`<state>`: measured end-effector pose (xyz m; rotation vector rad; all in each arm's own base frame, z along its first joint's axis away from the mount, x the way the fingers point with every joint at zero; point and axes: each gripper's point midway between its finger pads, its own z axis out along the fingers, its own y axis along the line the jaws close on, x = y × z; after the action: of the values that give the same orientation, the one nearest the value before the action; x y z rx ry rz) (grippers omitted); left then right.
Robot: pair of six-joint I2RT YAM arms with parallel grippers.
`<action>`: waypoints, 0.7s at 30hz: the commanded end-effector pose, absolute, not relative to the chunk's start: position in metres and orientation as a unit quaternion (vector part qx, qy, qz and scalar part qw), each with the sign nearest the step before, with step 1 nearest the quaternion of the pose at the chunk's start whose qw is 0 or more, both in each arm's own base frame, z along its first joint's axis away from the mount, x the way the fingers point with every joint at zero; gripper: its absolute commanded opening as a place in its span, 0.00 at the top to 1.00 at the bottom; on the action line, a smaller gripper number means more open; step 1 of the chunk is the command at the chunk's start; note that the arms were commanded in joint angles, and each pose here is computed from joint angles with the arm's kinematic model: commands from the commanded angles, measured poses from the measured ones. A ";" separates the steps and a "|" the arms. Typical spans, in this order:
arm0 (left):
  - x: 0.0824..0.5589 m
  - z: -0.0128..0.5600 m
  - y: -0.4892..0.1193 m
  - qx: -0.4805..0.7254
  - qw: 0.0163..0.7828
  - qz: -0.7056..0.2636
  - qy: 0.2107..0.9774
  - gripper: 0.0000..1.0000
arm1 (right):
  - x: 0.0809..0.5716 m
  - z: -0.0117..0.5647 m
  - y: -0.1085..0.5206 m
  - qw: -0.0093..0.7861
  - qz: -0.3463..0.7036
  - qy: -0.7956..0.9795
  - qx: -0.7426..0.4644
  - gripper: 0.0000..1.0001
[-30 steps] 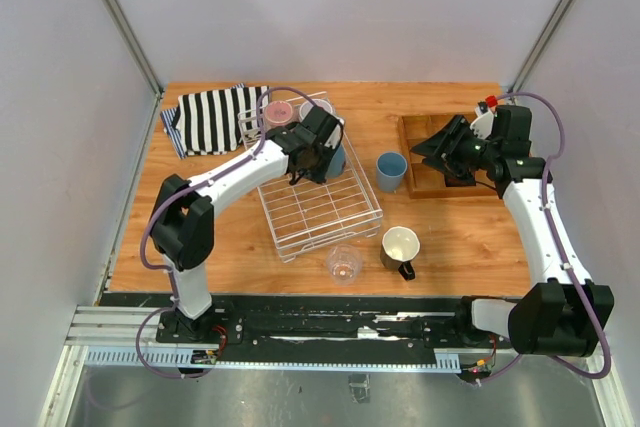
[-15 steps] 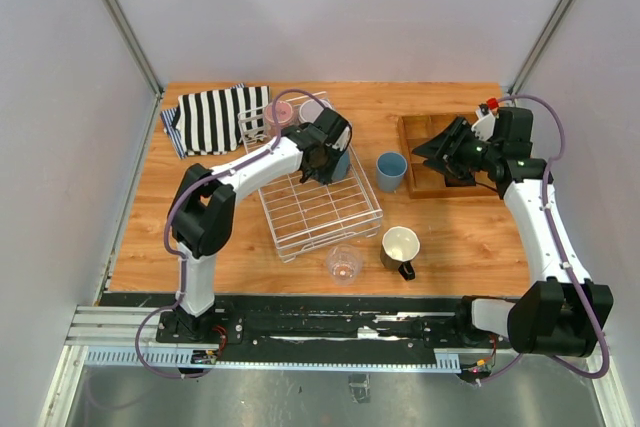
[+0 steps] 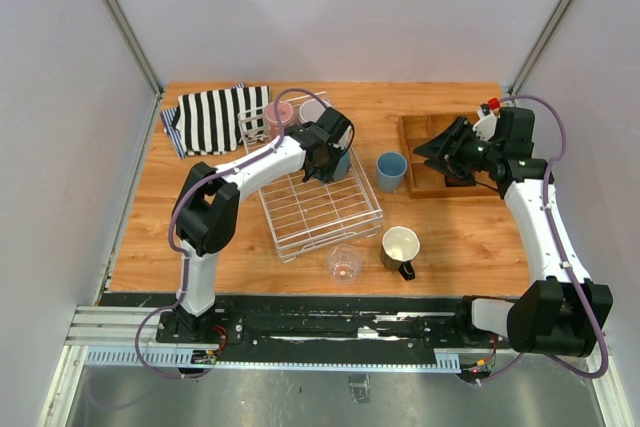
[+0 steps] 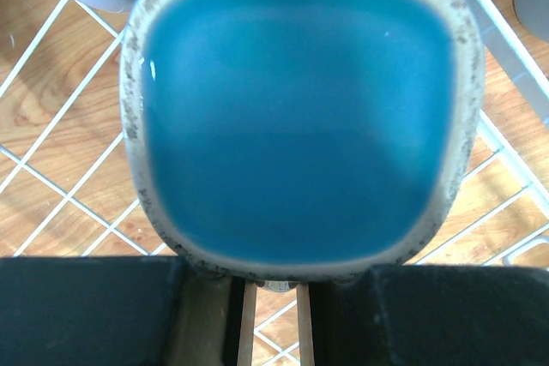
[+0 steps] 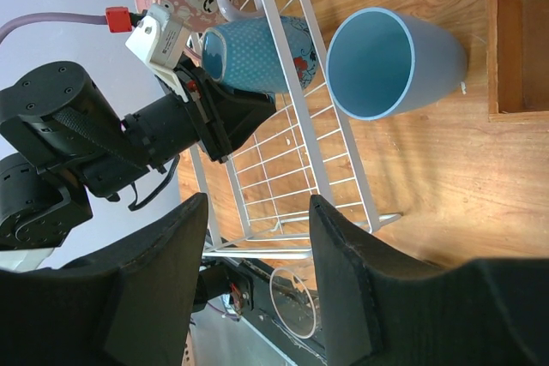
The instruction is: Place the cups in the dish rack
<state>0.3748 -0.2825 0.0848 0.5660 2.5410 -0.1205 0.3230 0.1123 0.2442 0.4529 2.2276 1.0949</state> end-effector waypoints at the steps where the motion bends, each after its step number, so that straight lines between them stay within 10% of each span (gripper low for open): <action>1: 0.393 0.079 -0.290 0.190 0.290 -0.033 0.937 1.00 | 0.324 0.242 0.107 0.305 0.412 0.842 0.170 0.48; 21: 0.385 0.078 -0.282 0.174 0.291 -0.030 0.940 0.67 | 0.328 0.246 0.106 0.308 0.413 0.840 0.170 0.48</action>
<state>0.3817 -0.2830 0.0823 0.4923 2.5238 -0.0947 0.3252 0.1104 0.2400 0.4589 2.2367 1.0903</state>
